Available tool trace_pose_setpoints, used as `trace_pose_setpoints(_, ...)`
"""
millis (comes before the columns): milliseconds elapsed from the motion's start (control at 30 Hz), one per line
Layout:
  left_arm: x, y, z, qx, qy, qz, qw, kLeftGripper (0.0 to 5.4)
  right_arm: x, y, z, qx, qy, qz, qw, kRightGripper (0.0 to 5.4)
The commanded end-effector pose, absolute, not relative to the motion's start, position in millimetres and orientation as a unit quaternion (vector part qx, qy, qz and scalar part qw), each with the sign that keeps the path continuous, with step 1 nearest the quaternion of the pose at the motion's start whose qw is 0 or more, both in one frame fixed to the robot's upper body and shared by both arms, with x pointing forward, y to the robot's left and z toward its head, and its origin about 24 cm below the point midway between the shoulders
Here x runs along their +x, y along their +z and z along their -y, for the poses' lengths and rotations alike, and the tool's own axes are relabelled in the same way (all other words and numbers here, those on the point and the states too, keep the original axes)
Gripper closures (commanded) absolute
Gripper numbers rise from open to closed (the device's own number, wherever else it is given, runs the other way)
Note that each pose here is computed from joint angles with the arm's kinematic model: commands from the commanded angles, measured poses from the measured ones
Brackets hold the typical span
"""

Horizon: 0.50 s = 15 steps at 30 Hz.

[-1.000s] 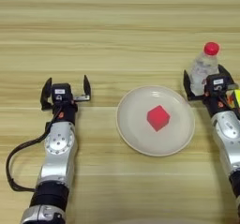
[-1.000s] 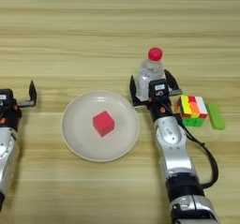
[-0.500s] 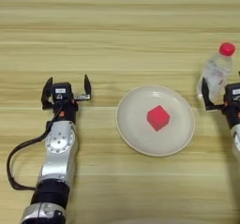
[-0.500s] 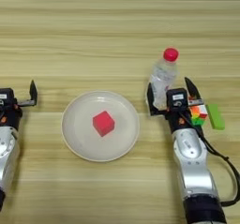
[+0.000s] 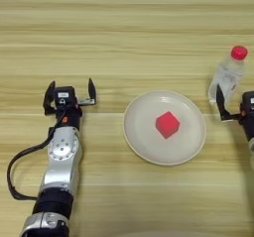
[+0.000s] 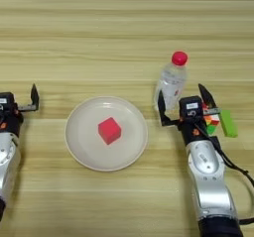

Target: Move the objects on the table

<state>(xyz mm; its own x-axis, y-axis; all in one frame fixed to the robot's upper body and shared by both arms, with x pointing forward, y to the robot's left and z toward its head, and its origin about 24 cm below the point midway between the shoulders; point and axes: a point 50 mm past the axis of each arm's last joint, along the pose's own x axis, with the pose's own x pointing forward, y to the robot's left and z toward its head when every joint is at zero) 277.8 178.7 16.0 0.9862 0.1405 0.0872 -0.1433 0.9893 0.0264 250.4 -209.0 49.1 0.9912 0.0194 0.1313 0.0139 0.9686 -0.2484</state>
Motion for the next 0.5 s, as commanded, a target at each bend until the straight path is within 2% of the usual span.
trace_pose_setpoints(33, 278.8, 19.4, -178, 0.018, 0.069, 0.051, 0.996, 0.0, 240.3, 46, 218, -0.122, -0.01, 0.048, 0.991, 0.02)
trace_pose_setpoints(200, 278.1, 19.7, -178, 0.017, 0.07, 0.052, 0.996, 0.0, 232.9, 41, 225, -0.122, -0.014, 0.029, 0.992, 0.02)
trace_pose_setpoints(500, 278.2, 20.6, -178, 0.02, 0.067, 0.053, 0.996, 0.0, 235.5, 36, 236, -0.116, -0.032, 0.014, 0.993, 0.02)
